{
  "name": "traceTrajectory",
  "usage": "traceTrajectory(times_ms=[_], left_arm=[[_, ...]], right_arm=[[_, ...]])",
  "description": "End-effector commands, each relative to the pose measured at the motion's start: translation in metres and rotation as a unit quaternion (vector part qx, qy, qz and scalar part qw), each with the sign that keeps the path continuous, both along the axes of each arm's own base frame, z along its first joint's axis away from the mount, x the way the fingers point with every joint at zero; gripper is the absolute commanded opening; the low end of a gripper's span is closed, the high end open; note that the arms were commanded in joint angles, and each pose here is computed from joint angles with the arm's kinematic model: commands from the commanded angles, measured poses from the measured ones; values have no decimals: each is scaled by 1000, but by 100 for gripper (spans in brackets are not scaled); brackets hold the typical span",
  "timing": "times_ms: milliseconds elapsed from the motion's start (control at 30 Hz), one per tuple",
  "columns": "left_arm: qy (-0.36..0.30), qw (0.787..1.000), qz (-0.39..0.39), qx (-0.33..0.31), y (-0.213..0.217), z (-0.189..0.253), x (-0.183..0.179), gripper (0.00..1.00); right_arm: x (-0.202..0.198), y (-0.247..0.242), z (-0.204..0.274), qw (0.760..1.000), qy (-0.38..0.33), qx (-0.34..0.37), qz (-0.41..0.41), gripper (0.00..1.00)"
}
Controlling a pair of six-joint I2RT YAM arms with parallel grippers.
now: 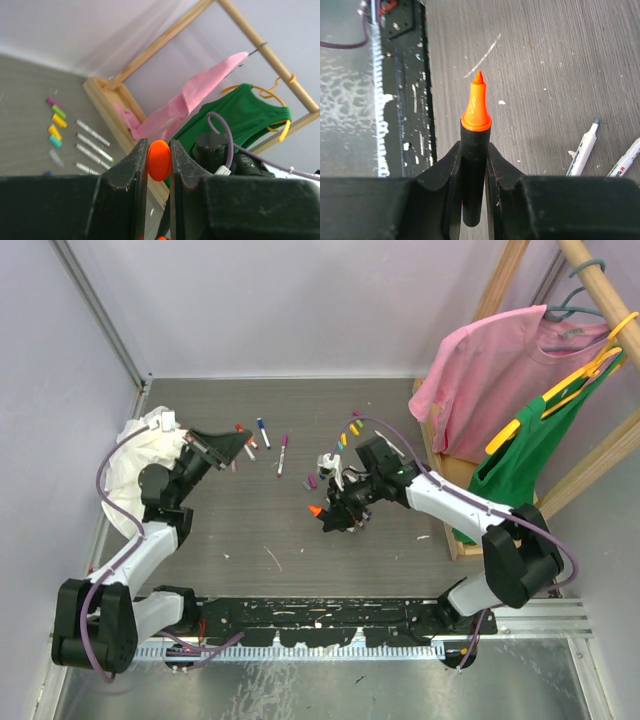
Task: Open the pen caps
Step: Place the pen at the center of the board.
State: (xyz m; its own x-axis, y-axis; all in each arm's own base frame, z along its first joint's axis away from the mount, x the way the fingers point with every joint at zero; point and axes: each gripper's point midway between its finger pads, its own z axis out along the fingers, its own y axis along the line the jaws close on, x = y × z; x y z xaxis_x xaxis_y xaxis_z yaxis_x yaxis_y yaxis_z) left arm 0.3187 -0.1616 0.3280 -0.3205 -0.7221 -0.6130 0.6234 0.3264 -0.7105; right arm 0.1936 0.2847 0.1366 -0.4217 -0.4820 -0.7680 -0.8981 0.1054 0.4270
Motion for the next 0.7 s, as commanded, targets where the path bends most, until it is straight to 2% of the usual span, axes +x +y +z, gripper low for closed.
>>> traceTrajectory(times_ms=[0, 167, 300, 667], left_arm=[[67, 998, 16, 5, 5, -36, -9, 0], [166, 985, 35, 19, 11, -95, -14, 0], [216, 976, 34, 15, 12, -129, -20, 0], [257, 966, 30, 13, 12, -161, -28, 0]], right_arm=[[18, 3, -20, 996, -48, -67, -17, 7], [18, 9, -49, 991, -35, -125, -34, 10], [25, 12, -66, 983, -32, -168, -67, 12], [35, 11, -95, 966, -31, -233, -110, 18]])
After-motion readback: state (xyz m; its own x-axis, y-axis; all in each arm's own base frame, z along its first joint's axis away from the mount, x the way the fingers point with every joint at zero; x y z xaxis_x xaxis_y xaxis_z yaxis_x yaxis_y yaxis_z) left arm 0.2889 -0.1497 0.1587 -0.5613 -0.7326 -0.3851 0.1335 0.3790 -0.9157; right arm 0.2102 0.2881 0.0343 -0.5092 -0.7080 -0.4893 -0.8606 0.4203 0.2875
